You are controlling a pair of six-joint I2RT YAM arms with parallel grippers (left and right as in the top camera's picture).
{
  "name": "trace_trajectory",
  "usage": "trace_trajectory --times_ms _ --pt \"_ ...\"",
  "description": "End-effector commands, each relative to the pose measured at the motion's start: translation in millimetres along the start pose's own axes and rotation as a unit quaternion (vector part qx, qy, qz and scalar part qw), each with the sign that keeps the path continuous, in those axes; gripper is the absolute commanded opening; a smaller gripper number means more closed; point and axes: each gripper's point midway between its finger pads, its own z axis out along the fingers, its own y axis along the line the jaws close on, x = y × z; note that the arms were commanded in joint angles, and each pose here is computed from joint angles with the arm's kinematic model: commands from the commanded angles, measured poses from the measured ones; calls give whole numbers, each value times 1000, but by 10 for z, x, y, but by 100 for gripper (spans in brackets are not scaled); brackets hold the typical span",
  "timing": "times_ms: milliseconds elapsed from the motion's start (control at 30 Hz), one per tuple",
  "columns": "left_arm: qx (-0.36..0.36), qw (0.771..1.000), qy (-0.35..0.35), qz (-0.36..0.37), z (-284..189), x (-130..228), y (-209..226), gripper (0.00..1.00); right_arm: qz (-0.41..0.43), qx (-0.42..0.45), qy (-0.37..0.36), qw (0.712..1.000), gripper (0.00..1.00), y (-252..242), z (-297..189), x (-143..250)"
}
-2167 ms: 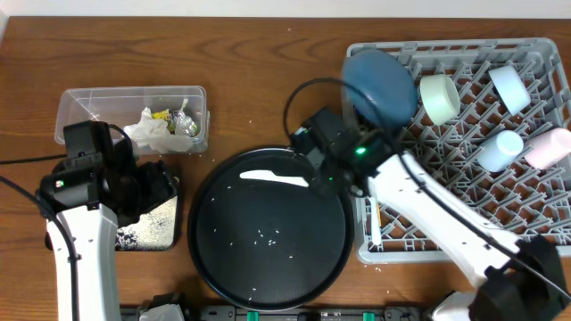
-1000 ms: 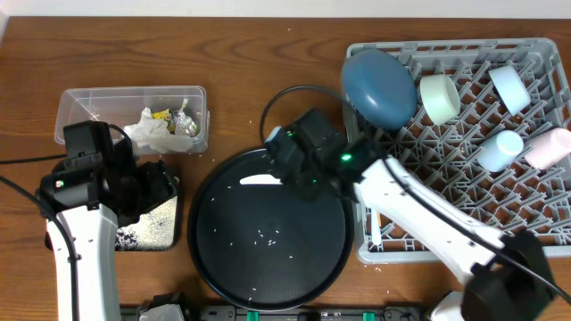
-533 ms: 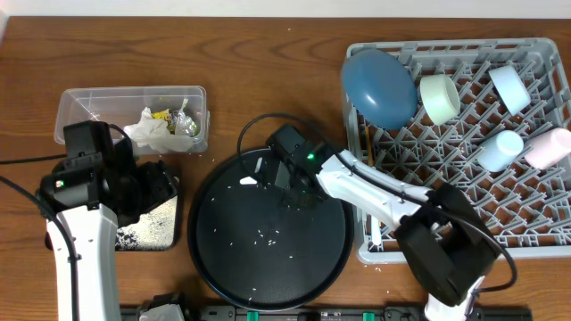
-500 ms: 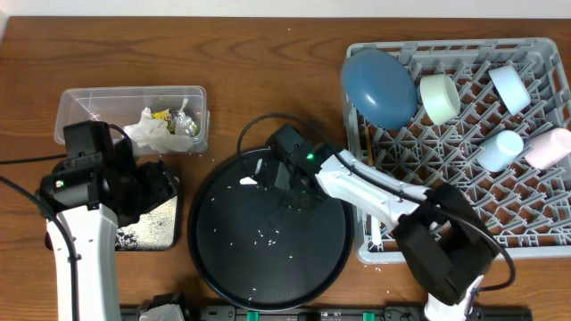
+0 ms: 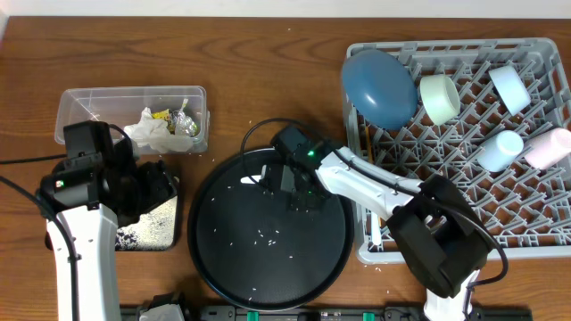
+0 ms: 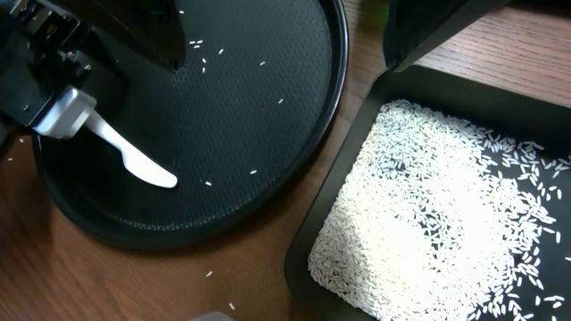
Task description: Sort waste into correct bins and load items into the dishwasher rack
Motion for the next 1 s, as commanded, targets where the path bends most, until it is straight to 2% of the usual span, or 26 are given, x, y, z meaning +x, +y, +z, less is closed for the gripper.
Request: trace_trajectory --times_ms 0,167,300,700,967 --pt "-8 1000 3 -6 20 4 39 72 7 4 19 1000 69 -72 75 115" --pt "-8 1000 4 -6 20 5 39 72 29 -21 44 998 54 61 66 234" --pt "-8 1000 3 -6 20 3 39 72 34 -41 71 996 47 164 44 361" --pt "-8 1000 3 -6 20 4 39 72 84 -20 47 995 56 69 65 242" --pt "-8 1000 3 -6 20 4 39 72 96 -15 40 994 50 43 68 210"
